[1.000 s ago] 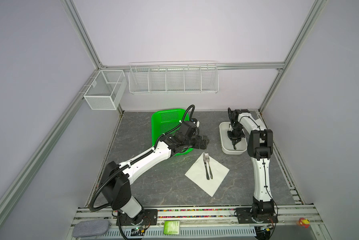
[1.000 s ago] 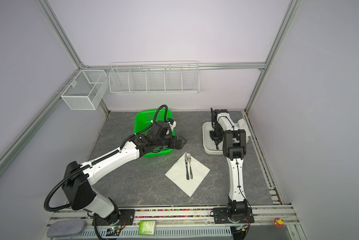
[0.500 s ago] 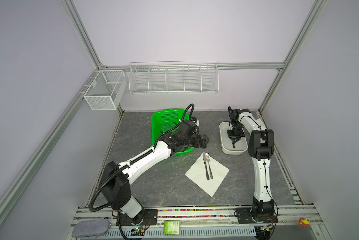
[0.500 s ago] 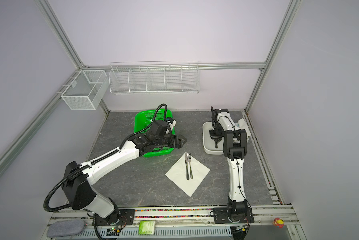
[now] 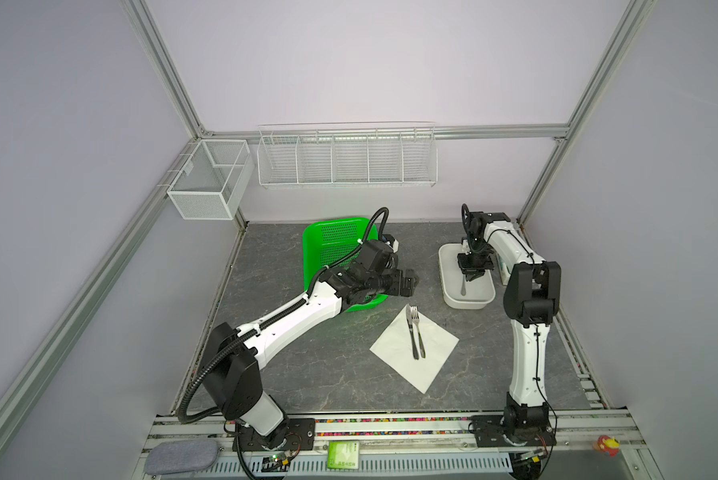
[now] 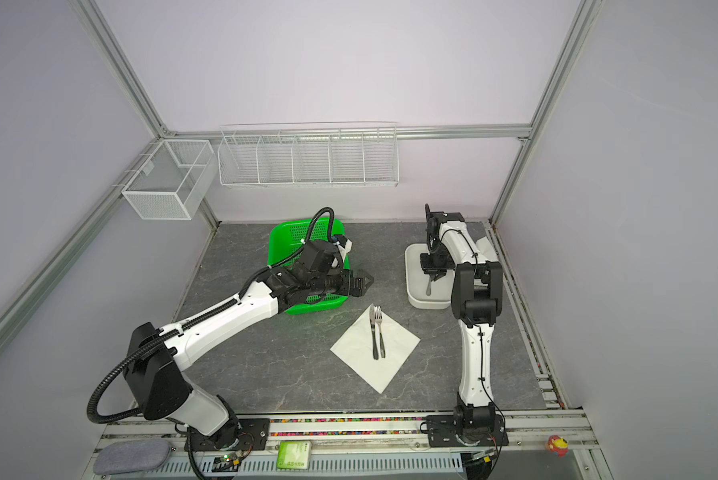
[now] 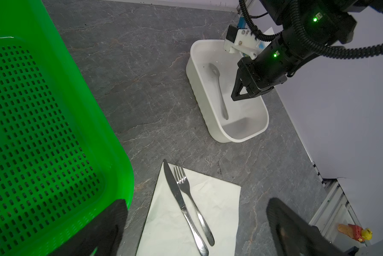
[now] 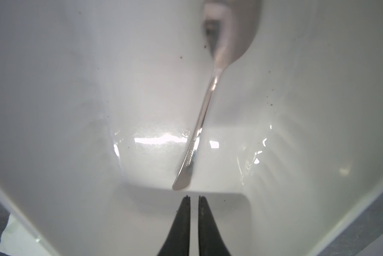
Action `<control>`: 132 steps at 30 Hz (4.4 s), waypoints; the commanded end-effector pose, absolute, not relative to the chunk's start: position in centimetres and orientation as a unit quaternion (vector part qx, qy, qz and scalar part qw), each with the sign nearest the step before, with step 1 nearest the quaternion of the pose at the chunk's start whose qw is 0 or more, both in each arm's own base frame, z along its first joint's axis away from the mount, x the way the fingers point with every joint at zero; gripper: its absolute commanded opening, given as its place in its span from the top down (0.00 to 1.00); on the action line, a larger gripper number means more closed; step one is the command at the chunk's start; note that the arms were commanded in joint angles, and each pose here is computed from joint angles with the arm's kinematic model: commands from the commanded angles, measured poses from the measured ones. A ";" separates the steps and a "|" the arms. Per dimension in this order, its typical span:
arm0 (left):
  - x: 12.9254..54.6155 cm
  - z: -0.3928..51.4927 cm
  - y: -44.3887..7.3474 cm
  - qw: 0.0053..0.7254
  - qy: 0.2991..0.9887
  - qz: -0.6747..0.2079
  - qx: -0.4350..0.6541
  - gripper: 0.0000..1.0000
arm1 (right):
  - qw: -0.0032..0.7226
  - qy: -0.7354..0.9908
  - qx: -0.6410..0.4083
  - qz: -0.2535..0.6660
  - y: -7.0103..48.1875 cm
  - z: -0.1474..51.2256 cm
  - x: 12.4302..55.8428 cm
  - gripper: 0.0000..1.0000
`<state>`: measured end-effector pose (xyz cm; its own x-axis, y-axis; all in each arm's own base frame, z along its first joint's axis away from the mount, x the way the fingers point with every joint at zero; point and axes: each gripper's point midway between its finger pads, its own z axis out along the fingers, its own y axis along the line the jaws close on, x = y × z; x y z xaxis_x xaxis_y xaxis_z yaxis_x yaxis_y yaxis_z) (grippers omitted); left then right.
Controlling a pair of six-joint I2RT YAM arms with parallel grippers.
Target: Place the utensils on the paper napkin and roll it up
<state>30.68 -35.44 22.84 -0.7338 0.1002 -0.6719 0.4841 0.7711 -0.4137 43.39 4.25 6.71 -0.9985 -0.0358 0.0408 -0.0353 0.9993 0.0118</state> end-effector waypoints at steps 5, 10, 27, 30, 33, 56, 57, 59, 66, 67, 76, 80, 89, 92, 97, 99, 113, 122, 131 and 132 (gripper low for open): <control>30.7 23.6 -35.1 0.335 0.878 -0.298 0.166 0.01 | 0.000 -1.000 0.007 -0.007 4.1 8.2 43.7 0.83; 30.8 23.8 -35.2 0.335 0.878 -0.300 0.165 0.01 | 0.011 -0.999 -0.044 0.023 2.6 6.5 45.1 0.70; 30.7 23.9 -34.8 0.339 0.879 -0.294 0.162 0.01 | 0.036 -0.995 -0.093 0.012 2.3 1.2 47.6 0.77; 30.7 23.9 -34.8 0.338 0.879 -0.295 0.162 0.01 | 0.032 -0.996 -0.087 0.011 2.4 1.2 47.3 0.82; 30.7 24.0 -34.9 0.338 0.878 -0.296 0.163 0.01 | 0.022 -0.998 -0.061 -0.004 3.1 1.9 47.3 0.87; 30.7 23.8 -34.9 0.337 0.879 -0.296 0.162 0.01 | -0.002 -0.998 -0.001 0.065 4.0 4.0 43.4 0.86; 30.7 23.6 -34.9 0.335 0.880 -0.295 0.162 0.01 | -0.006 -0.998 -0.003 0.063 4.1 4.2 43.3 0.86; 30.7 23.6 -35.0 0.335 0.879 -0.297 0.162 0.01 | -0.012 -0.998 -0.003 0.055 4.3 4.4 43.2 0.85; 30.7 23.4 -35.2 0.332 0.880 -0.298 0.164 0.01 | -0.025 -0.996 0.001 0.090 3.3 4.6 42.5 0.82; 30.7 23.3 -35.2 0.330 0.880 -0.299 0.164 0.01 | -0.025 -0.995 0.004 0.092 3.3 4.5 42.4 0.82; 30.6 23.4 -35.0 0.331 0.881 -0.298 0.161 0.01 | -0.019 -0.999 -0.020 0.027 4.2 2.6 42.2 0.83; 30.6 23.3 -35.0 0.329 0.881 -0.299 0.161 0.01 | 0.007 -0.998 -0.020 0.062 3.2 1.3 41.6 0.82; 30.6 23.4 -35.1 0.329 0.881 -0.301 0.159 0.01 | 0.017 -0.997 -0.015 0.077 2.6 0.6 41.4 0.83; 30.5 23.4 -35.0 0.329 0.881 -0.301 0.159 0.01 | 0.028 -0.995 -0.013 0.092 2.2 -0.1 41.1 0.84; 30.5 23.3 -34.9 0.329 0.882 -0.300 0.158 0.01 | 0.041 -0.995 -0.014 0.092 2.2 -1.4 40.7 0.86; 30.5 23.3 -34.9 0.329 0.882 -0.299 0.157 0.01 | 0.044 -0.995 -0.015 0.088 2.3 -1.7 40.5 0.91; 30.6 23.3 -34.9 0.330 0.882 -0.298 0.156 0.01 | -0.058 -0.988 -0.036 -0.141 7.5 5.2 43.3 0.93; 30.5 23.1 -35.0 0.326 0.883 -0.300 0.157 0.01 | -0.057 -0.985 -0.064 -0.149 6.2 5.6 42.5 0.88; 30.5 23.2 -35.2 0.326 0.882 -0.302 0.159 0.01 | -0.035 -0.994 -0.078 -0.065 3.4 3.5 42.8 0.78; 30.5 23.3 -35.1 0.326 0.882 -0.302 0.159 0.01 | -0.037 -0.994 -0.080 -0.071 3.6 3.3 43.1 0.78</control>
